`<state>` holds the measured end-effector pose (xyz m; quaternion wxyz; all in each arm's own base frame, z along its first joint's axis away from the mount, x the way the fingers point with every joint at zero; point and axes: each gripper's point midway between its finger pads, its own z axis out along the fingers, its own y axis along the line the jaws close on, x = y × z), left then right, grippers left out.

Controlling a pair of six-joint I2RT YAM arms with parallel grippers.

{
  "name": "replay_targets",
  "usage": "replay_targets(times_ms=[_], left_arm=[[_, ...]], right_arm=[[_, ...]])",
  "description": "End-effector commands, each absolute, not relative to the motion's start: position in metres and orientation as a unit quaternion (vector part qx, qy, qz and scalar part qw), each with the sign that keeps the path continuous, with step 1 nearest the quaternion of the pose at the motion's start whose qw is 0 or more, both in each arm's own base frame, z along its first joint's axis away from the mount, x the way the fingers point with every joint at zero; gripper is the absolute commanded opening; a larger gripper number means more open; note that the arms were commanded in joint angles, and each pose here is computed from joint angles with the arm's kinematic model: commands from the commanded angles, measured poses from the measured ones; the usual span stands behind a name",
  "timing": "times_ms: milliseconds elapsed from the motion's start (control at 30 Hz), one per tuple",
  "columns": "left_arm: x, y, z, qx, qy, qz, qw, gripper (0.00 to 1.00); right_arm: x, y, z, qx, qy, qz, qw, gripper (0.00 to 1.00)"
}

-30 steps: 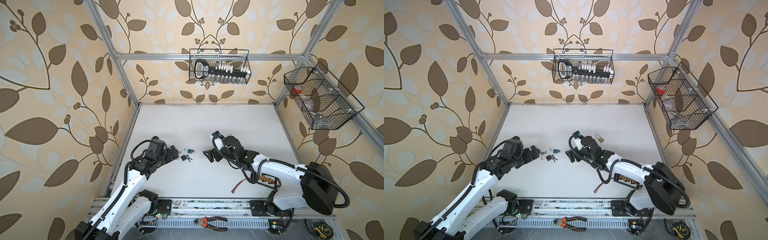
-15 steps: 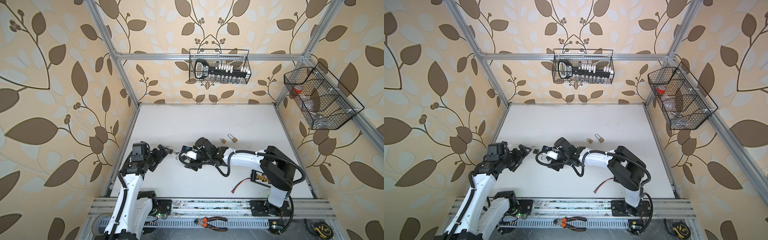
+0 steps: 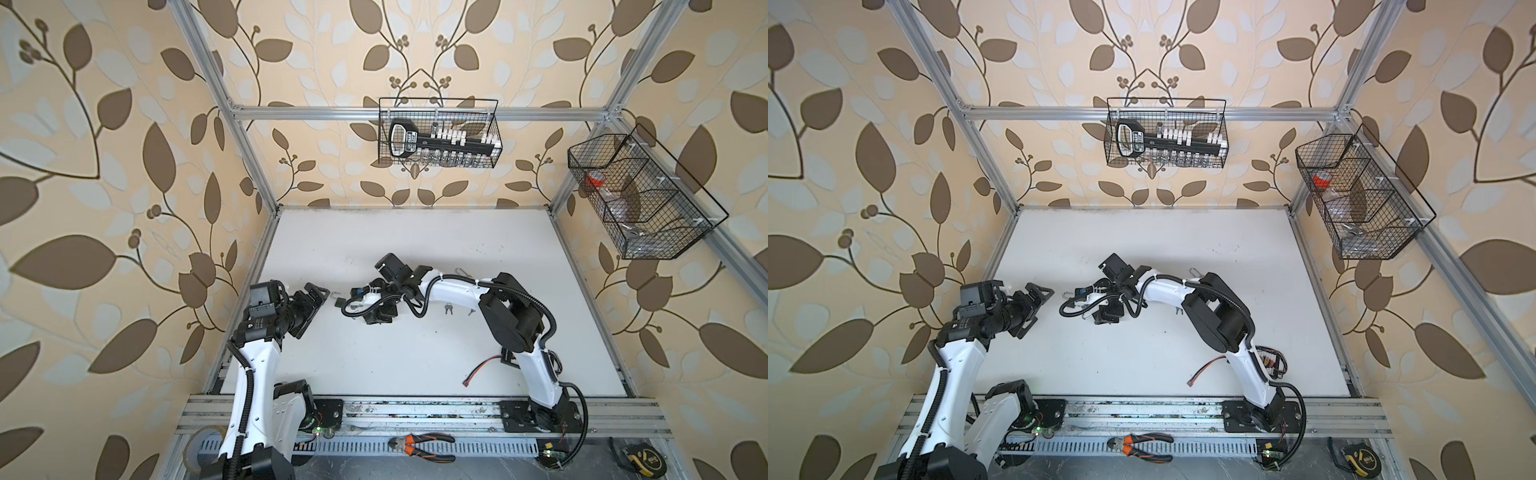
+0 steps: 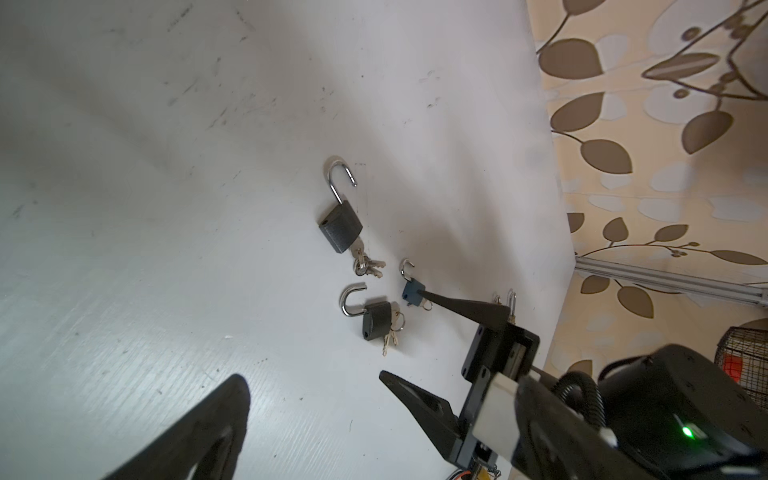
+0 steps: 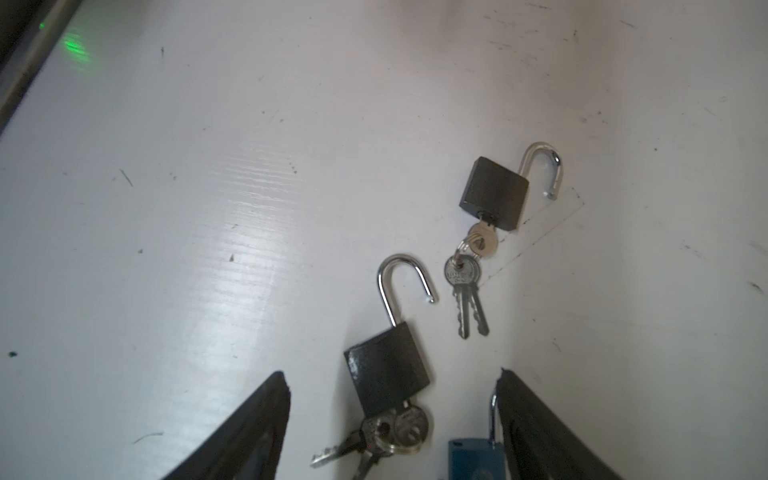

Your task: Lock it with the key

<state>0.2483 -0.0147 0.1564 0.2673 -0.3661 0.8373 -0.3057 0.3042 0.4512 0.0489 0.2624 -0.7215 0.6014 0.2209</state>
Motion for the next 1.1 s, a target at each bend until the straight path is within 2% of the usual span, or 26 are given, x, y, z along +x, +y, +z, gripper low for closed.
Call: replay_targets(times_ms=[0, 300, 567, 800, 1067], left_arm=[[0.250, -0.013, 0.177, -0.342, 0.842, -0.303, 0.286, 0.99], [0.251, -0.014, 0.183, -0.336, 0.842, -0.304, 0.292, 0.99], [0.249, -0.017, 0.182, -0.333, 0.842, -0.311, 0.289, 0.99], [0.249, -0.017, 0.184, -0.330, 0.843, -0.311, 0.290, 0.99], [0.248, -0.018, 0.186, -0.329, 0.842, -0.312, 0.292, 0.99]], right_arm=[[0.281, 0.441, 0.028, -0.749, 0.587, 0.244, 0.185, 0.78], [0.294, 0.448, 0.013, -0.759, 0.588, 0.222, 0.172, 0.76], [0.295, 0.447, 0.003, -0.762, 0.590, 0.209, 0.166, 0.69], [0.291, 0.448, -0.003, -0.764, 0.589, 0.210, 0.158, 0.61], [0.288, 0.443, -0.007, -0.767, 0.590, 0.202, 0.151, 0.46]])
